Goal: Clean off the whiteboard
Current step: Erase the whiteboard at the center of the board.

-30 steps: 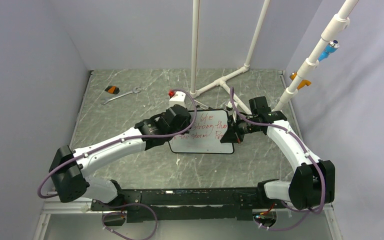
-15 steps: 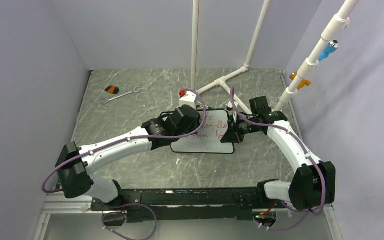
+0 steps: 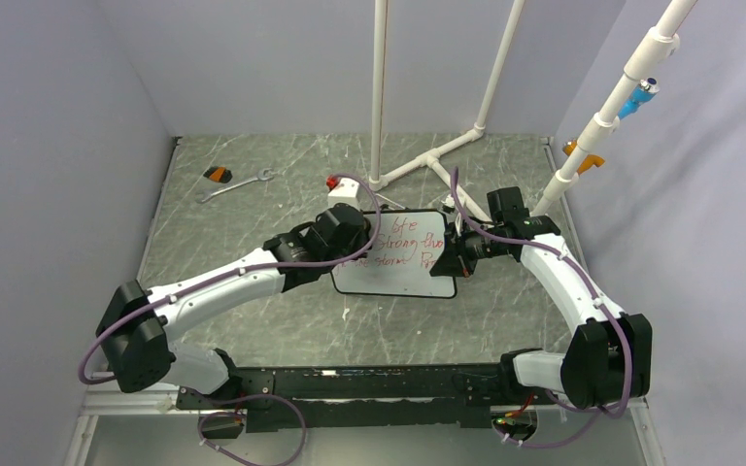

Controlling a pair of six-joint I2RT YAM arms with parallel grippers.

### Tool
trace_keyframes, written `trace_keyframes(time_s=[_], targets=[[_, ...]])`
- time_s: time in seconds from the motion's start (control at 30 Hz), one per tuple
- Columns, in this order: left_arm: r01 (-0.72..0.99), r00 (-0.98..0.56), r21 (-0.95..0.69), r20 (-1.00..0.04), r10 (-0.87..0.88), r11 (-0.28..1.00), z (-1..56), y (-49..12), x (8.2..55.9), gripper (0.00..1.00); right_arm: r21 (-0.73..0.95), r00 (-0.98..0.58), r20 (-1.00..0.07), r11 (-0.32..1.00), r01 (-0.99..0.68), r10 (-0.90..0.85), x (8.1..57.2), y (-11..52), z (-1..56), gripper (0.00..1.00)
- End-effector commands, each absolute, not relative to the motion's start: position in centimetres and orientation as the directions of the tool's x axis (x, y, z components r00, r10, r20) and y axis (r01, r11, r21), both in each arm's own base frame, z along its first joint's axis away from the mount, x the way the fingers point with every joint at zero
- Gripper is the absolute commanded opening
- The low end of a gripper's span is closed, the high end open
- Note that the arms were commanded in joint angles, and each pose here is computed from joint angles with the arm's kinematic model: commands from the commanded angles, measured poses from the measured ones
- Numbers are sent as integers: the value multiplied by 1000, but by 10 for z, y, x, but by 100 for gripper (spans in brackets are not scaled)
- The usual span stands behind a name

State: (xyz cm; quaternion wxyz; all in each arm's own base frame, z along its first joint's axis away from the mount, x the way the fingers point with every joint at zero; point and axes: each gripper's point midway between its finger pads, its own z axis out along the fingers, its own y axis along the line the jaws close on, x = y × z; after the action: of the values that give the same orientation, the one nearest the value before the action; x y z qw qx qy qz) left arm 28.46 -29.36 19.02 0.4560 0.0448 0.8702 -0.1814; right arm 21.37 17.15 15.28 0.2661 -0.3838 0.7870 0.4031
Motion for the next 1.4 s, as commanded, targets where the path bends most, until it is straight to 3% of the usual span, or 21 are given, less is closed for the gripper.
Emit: trace_keyframes(time_s=[0.0, 0.5, 0.63, 0.77, 0.97, 1.37], targets=[[194, -549, -302, -822, -152, 933, 196, -282, 297, 0, 361, -463, -794, 307, -881, -395, 214, 178, 166, 0], [484, -478, -366, -871, -110, 795, 260, -373, 277, 0, 376, -478, -781, 308, -874, -402, 215, 178, 161, 0], [464, -475, -341, -875, -95, 818, 261, -376, 285, 0, 376, -478, -781, 308, -874, -402, 216, 178, 160, 0], [335, -493, -271, -867, -77, 902, 237, -345, 303, 0, 372, -476, -783, 311, -875, -401, 216, 178, 161, 0], [234, -515, -281, -848, -127, 931, 217, -304, 314, 0, 373, -475, -784, 309, -875, -400, 215, 178, 161, 0], [414, -495, -345, -862, -110, 842, 260, -378, 286, 0, 376, -480, -779, 310, -873, -404, 216, 178, 160, 0]])
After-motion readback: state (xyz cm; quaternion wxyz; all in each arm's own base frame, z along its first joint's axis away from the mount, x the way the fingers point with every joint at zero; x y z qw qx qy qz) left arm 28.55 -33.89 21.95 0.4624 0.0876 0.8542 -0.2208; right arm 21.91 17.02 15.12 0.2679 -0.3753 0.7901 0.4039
